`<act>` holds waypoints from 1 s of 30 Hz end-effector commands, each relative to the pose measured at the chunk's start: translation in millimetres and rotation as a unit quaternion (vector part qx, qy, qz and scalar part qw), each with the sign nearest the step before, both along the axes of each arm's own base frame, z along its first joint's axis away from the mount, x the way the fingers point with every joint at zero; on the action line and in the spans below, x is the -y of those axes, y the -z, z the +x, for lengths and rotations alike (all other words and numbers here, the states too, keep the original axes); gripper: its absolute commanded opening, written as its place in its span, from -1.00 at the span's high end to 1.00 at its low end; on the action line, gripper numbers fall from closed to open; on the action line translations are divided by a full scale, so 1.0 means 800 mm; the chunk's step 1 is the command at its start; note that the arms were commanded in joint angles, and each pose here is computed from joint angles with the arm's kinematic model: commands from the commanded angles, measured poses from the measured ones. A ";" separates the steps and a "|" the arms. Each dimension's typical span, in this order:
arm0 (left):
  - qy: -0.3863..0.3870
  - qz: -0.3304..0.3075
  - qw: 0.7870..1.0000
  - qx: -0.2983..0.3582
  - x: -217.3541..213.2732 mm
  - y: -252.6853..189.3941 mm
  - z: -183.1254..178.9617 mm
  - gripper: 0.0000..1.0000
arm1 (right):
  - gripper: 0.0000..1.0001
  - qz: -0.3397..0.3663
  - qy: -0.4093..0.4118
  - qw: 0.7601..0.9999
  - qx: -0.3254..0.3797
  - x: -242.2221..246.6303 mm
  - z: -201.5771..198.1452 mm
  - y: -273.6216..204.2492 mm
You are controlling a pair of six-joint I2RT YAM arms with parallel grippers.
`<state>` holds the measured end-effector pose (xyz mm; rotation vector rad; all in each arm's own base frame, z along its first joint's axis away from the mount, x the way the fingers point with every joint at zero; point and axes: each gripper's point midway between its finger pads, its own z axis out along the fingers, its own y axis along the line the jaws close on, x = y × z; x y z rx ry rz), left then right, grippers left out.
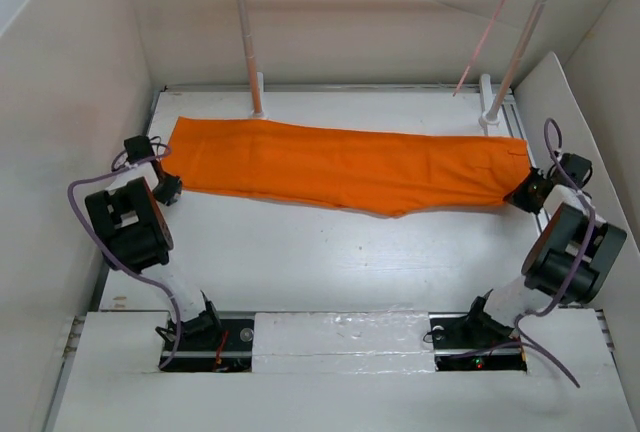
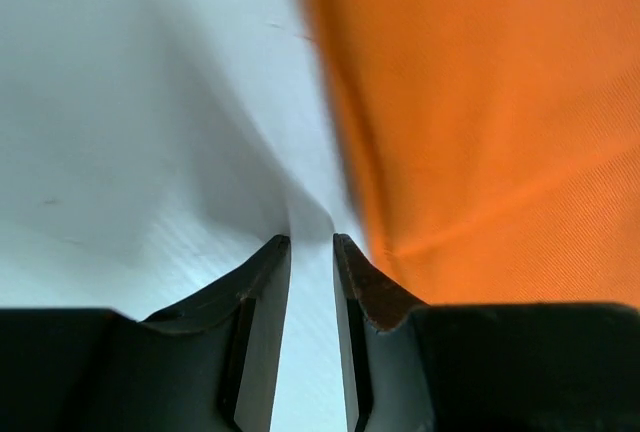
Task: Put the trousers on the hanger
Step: Fold the trousers at the center of the board.
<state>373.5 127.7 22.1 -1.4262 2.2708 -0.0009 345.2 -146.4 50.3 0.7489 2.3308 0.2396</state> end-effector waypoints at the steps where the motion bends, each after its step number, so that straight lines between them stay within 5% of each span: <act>1: -0.017 -0.024 0.996 -0.085 0.013 0.037 -0.085 0.55 | 1.00 -0.054 0.017 0.998 0.038 0.009 -0.025 -0.052; 4: -0.027 0.002 0.995 -0.097 0.011 0.027 -0.116 0.55 | 1.00 -0.061 0.027 0.998 0.014 0.001 -0.071 -0.043; 6: -0.030 0.005 0.995 -0.090 0.015 0.020 -0.128 0.55 | 0.83 -0.071 0.043 0.997 0.009 0.001 -0.104 -0.044; 7: -0.030 0.015 0.997 -0.067 0.016 0.003 -0.130 0.55 | 0.64 -0.076 0.070 0.995 0.008 0.016 -0.121 -0.046; 8: -0.030 0.022 0.998 -0.055 0.015 -0.008 -0.130 0.55 | 0.17 -0.087 0.073 0.993 0.022 0.020 -0.128 -0.054; 10: -0.026 0.031 0.999 -0.018 0.019 -0.039 -0.120 0.55 | -0.19 -0.091 0.082 0.992 0.007 0.032 -0.152 -0.049; 11: 0.003 0.026 1.000 0.001 0.040 -0.048 -0.107 0.53 | -0.48 -0.095 0.086 0.992 0.008 0.038 -0.154 -0.052; 13: 0.108 -0.023 0.990 0.092 0.116 -0.080 -0.057 0.38 | -0.71 -0.072 0.089 0.993 0.008 0.042 -0.146 -0.044; 16: 0.161 -0.024 0.980 0.118 0.163 -0.100 -0.034 0.28 | -0.74 -0.031 0.073 0.997 0.021 0.035 -0.129 -0.028; 19: 0.138 -0.022 0.983 0.120 0.148 -0.099 -0.013 -0.50 | -0.74 0.015 0.073 0.996 0.043 0.026 -0.113 -0.016; 20: 0.132 -0.033 0.984 0.118 0.143 -0.093 -0.009 -0.55 | -0.74 0.018 0.070 0.996 0.050 0.025 -0.109 -0.016; 30: 0.094 -0.092 0.990 0.041 0.132 -0.009 0.013 -0.43 | -0.75 0.011 0.074 0.997 0.030 0.040 -0.103 -0.005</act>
